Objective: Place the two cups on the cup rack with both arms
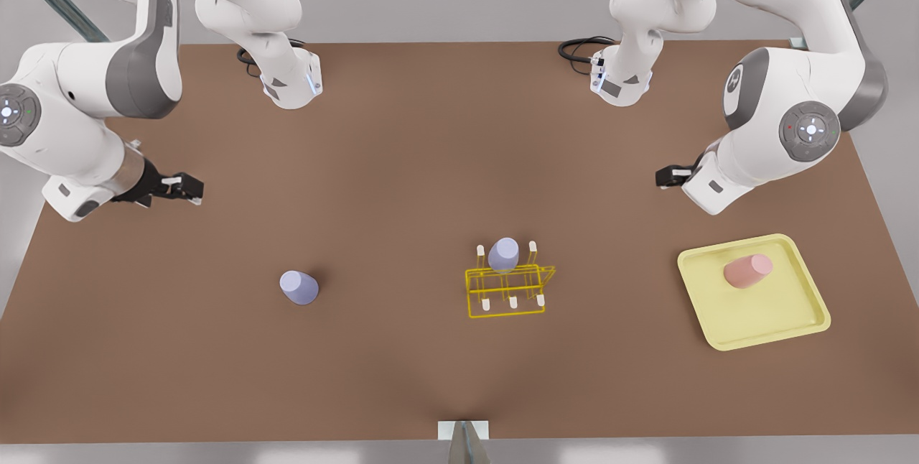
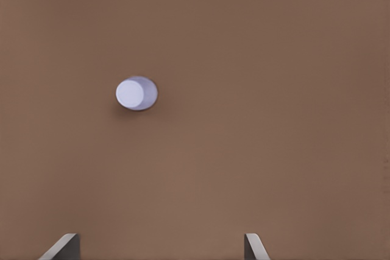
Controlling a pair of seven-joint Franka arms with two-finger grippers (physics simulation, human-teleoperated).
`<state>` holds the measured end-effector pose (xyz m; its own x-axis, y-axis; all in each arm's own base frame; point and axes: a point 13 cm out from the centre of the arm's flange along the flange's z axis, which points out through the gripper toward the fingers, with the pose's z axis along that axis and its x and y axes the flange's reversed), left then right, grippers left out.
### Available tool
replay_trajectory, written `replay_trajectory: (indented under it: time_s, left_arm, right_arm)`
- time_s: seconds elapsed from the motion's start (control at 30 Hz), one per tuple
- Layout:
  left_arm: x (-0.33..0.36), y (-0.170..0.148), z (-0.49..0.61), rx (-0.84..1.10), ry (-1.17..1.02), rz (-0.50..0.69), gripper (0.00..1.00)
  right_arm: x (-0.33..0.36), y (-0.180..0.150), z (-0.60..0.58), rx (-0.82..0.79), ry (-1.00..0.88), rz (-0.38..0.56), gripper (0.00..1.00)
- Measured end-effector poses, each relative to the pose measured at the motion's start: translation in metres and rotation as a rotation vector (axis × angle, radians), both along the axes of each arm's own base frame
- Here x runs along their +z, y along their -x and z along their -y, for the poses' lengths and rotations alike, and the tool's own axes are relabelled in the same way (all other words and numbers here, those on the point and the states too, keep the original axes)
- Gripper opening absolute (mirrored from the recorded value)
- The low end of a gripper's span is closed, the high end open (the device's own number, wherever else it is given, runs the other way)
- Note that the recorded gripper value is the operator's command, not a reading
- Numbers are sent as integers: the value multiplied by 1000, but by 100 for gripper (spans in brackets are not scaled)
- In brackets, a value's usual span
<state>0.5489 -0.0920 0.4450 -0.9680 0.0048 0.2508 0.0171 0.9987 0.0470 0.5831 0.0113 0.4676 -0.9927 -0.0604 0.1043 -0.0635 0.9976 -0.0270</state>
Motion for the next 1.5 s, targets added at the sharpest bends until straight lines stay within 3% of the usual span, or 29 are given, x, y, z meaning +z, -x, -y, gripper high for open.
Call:
replay_trajectory:
  time_s: [0.13,0.27,0.4,0.53,0.83,1.07,1.3,1.33,1.37,1.5]
  left_arm:
    - [-28,-16,-23,64,3,-32,100]
    - [-158,-47,-196,319,41,-117,100]
    - [-227,-69,-246,298,50,-52,100]
    - [-260,-87,-272,243,52,21,100]
    - [-300,-71,-313,175,56,30,100]
    - [-341,-51,-321,130,70,-22,100]
    - [-368,-53,-321,85,74,-17,100]
    - [-370,-54,-322,81,73,-12,83]
    - [-371,-55,-323,76,72,-5,79]
    - [-372,-60,-325,59,67,14,82]
  right_arm:
    - [-35,-13,-20,41,-4,-28,100]
    - [-158,-51,-102,150,5,-89,100]
    - [-213,-76,-121,145,-2,-36,100]
    - [-257,-79,-121,103,-22,-20,100]
    - [-338,-68,-103,-6,-56,-10,100]
    - [-368,-71,-104,-36,-62,35,100]
    - [-390,-65,-103,-53,-59,32,100]
    - [-391,-64,-103,-55,-59,32,100]
    - [-393,-62,-103,-56,-58,30,100]
    - [-398,-58,-102,-61,-57,26,100]
